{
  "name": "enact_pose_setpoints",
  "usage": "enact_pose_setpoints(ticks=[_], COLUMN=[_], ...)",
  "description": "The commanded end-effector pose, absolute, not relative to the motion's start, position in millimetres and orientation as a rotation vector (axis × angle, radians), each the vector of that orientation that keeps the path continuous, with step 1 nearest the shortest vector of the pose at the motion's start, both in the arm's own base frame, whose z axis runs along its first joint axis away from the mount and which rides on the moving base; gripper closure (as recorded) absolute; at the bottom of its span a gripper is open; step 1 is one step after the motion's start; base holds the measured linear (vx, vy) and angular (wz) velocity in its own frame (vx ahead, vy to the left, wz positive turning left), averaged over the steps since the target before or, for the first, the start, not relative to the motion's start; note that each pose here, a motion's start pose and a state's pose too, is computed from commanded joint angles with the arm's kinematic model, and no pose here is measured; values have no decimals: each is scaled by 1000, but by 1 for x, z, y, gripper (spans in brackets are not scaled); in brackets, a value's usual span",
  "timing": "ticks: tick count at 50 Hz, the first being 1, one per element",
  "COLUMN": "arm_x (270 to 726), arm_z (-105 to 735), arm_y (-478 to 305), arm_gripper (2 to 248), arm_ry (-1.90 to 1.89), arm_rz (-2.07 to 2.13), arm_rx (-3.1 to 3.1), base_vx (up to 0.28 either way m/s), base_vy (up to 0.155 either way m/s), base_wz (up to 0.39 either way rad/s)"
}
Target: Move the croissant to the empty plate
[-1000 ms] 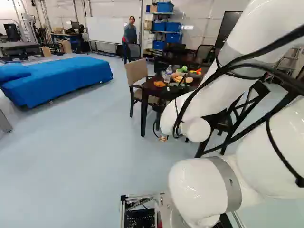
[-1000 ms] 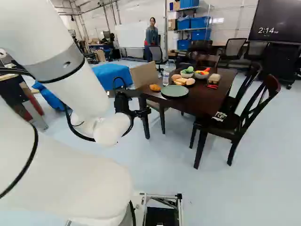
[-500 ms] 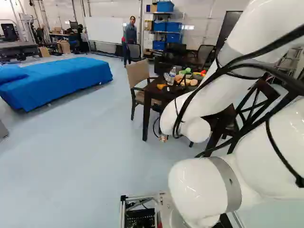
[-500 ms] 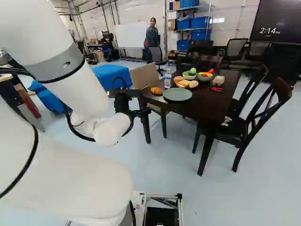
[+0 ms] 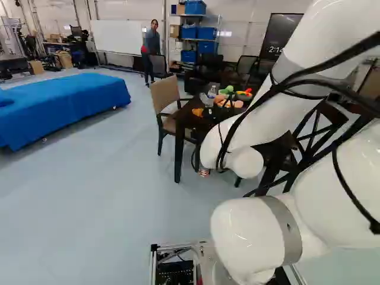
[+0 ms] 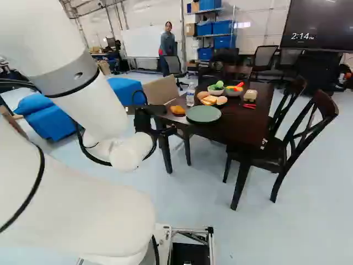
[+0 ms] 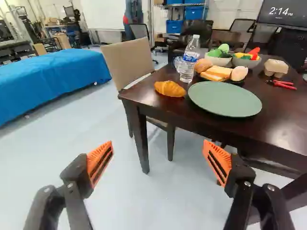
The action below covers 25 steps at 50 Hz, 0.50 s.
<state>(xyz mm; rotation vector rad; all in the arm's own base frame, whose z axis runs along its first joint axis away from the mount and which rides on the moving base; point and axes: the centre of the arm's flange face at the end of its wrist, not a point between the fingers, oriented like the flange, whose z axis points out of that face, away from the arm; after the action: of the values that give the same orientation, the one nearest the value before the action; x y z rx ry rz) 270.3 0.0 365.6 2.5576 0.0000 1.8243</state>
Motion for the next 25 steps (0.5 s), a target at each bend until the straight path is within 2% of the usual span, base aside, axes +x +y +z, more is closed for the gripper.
enact_pose_setpoints(ticks=[25], arm_x=[270], arm_z=[366], arm_y=[0], arm_gripper=[3], arm_ry=[0], arm_rz=[1824], arm_rx=[2558], base_vx=[141], base_vy=[19], base_wz=[-191])
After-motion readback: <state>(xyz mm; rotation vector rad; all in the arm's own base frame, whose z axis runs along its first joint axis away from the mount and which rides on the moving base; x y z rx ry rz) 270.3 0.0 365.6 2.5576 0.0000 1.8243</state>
